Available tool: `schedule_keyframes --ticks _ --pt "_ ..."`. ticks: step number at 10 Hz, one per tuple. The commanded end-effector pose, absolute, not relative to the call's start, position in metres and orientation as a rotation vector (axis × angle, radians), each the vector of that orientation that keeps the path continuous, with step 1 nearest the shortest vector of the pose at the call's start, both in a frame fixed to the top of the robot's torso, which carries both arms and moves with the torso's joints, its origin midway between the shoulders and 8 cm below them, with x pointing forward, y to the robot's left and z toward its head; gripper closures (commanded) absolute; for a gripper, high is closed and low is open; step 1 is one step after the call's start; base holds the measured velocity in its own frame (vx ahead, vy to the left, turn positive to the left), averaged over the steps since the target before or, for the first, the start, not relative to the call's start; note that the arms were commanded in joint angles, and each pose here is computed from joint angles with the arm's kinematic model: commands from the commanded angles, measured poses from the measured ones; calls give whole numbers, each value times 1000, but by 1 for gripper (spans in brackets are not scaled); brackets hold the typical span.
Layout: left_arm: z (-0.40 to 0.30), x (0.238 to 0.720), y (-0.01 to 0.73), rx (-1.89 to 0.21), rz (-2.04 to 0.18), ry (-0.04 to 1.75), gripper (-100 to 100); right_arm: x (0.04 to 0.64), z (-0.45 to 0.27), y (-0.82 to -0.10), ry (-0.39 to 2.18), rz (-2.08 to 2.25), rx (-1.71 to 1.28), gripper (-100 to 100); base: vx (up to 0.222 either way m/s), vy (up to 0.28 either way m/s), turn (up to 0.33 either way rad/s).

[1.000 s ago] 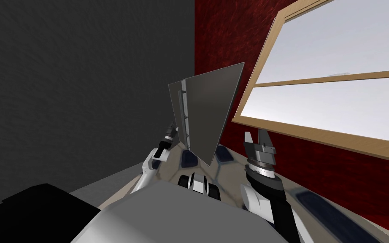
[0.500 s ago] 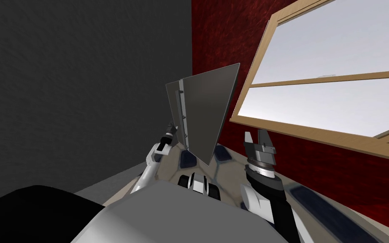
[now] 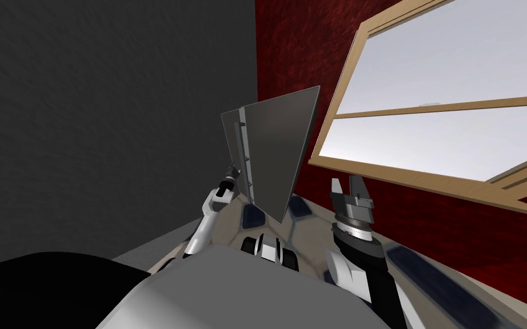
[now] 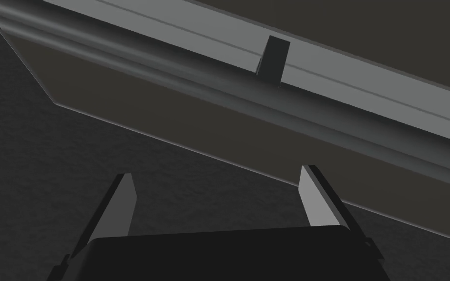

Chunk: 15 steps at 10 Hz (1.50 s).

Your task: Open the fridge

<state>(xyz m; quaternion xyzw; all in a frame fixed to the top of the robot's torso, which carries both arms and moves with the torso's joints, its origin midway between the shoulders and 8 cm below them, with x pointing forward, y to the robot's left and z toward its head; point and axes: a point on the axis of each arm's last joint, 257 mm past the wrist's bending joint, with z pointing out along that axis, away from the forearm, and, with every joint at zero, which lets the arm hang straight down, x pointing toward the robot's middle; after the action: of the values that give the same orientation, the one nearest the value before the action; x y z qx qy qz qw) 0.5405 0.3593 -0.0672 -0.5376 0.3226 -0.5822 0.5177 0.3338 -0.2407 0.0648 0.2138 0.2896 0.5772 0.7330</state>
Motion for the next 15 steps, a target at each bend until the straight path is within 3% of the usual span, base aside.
schedule_keyframes --ticks 1,15 --pt "-72 556 372 -1374 -1393 735 -100 334 65 -241 637 1270 470 0 10 -7 -26" --pt "-106 622 437 -1882 -1338 409 -100 334 65 -241 637 1270 470 0 12 -9 -52"
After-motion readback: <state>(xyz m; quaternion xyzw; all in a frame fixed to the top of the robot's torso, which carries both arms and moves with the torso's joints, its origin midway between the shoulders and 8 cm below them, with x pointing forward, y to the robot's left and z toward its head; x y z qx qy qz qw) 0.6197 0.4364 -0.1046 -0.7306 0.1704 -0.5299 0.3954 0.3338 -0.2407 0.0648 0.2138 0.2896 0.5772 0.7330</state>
